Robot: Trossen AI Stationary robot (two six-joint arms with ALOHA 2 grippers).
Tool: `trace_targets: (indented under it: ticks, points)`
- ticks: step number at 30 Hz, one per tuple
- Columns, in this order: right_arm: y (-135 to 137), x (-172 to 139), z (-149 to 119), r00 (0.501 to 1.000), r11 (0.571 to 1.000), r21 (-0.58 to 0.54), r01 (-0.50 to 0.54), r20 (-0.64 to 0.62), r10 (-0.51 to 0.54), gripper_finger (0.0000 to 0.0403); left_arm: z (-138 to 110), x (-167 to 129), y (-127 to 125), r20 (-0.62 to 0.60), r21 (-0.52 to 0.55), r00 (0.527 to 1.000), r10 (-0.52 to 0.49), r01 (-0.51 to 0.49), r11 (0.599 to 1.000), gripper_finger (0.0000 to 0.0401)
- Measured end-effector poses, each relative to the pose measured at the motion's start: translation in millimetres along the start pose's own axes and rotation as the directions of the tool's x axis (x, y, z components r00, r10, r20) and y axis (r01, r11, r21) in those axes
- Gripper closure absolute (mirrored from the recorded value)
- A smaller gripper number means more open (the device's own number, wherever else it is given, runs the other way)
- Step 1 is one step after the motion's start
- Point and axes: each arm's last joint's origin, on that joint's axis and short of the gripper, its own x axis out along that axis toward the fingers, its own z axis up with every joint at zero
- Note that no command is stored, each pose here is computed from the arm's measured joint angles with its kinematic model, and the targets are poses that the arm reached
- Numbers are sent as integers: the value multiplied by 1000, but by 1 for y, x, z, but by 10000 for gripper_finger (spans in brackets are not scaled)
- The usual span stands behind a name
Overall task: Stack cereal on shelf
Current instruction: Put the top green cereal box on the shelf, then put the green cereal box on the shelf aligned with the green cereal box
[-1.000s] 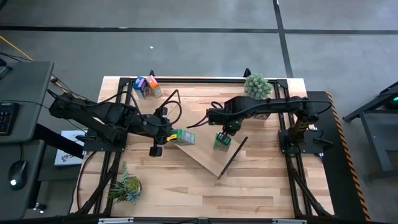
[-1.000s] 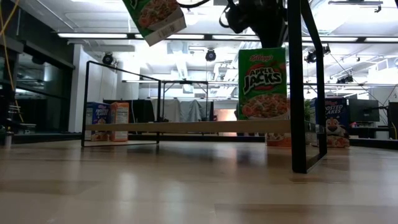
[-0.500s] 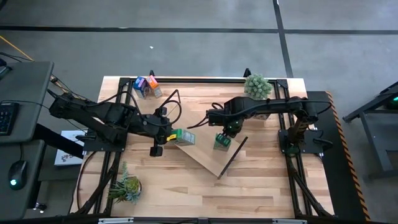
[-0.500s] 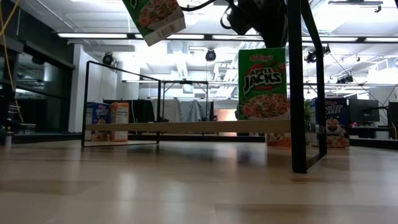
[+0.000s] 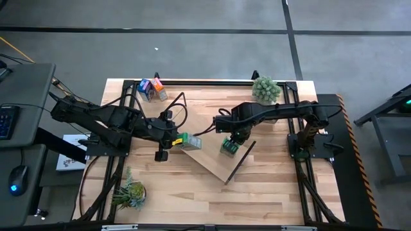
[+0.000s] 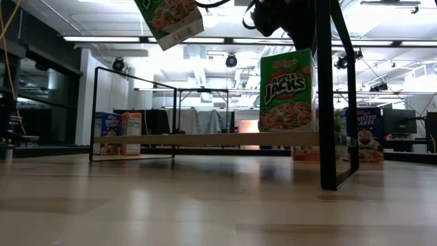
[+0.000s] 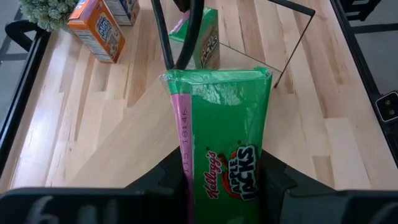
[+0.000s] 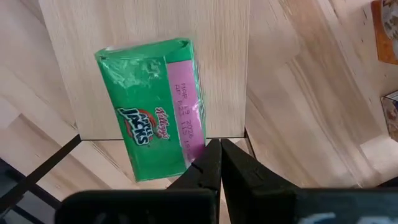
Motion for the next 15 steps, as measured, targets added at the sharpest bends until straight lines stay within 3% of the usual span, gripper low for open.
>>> trace_targets:
  ticks: [9, 15]
  points:
    - [-8, -8, -8, 998, 998, -9, 61, -7, -61, 403, 0, 0, 0, 1, 38, 1000, 0, 0, 999, 295]
    - [-26, -41, -30, 993, 998, 14, 67, 93, -68, 403, 1, 9, -4, -27, 195, 998, -48, 53, 979, 295]
